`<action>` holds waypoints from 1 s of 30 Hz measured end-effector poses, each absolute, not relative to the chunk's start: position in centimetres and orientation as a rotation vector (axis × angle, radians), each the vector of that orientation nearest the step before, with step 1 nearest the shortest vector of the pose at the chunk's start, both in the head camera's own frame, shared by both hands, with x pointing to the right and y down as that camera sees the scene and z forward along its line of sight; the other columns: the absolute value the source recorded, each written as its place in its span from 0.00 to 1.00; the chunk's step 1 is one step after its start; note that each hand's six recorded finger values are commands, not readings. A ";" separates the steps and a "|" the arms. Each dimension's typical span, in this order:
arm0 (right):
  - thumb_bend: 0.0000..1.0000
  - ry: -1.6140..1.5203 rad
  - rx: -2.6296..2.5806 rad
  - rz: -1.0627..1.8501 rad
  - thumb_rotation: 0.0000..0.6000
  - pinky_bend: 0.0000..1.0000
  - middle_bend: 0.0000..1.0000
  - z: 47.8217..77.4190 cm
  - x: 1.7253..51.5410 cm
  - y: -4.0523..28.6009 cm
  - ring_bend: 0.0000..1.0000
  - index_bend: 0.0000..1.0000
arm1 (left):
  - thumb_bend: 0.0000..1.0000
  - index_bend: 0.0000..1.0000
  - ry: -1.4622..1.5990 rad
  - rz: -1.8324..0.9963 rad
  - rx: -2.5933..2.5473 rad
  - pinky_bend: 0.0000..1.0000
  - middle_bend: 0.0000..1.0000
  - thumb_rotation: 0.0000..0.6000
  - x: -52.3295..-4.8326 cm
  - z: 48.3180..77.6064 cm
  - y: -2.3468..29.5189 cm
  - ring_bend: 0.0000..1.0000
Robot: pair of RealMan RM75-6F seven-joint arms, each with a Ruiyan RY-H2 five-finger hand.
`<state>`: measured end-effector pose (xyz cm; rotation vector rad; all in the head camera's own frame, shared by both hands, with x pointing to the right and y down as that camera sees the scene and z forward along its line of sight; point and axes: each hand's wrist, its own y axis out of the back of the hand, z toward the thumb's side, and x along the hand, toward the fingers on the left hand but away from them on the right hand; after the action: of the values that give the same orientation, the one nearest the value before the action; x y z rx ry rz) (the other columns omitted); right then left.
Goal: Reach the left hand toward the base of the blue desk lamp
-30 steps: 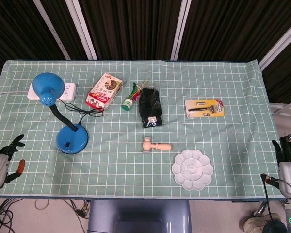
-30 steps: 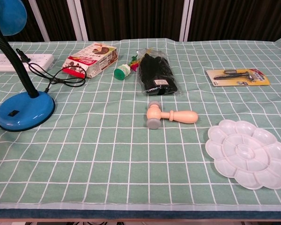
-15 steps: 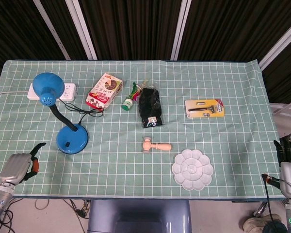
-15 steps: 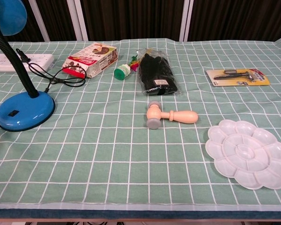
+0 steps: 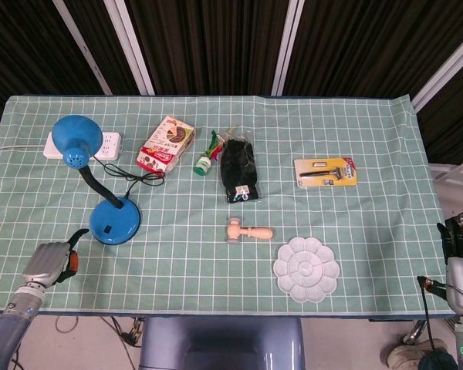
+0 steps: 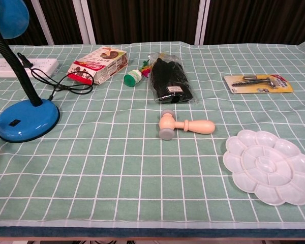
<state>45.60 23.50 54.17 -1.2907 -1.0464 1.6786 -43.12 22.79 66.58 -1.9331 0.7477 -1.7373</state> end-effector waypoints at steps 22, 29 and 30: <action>0.15 -1.045 -1.285 1.687 1.00 0.00 0.05 54.2 45.6 23.6 0.04 0.08 | 0.81 0.12 0.722 -1.719 -1.937 0.86 0.77 1.00 -40.9 68.3 22.2 0.79; 0.15 -1.047 -1.282 1.690 1.00 0.00 0.05 54.2 45.7 23.6 0.04 0.08 | 0.81 0.12 0.696 -1.708 -1.953 0.86 0.77 1.00 -40.1 68.6 22.4 0.79; 0.15 -1.047 -1.281 1.690 1.00 0.00 0.05 54.2 45.7 23.5 0.04 0.08 | 0.81 0.12 0.693 -1.707 -1.955 0.86 0.77 1.00 -40.0 68.7 22.4 0.79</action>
<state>45.69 23.55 54.20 -1.2814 -1.0474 1.6900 -40.04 22.43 68.67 -1.9550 0.6927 -1.7069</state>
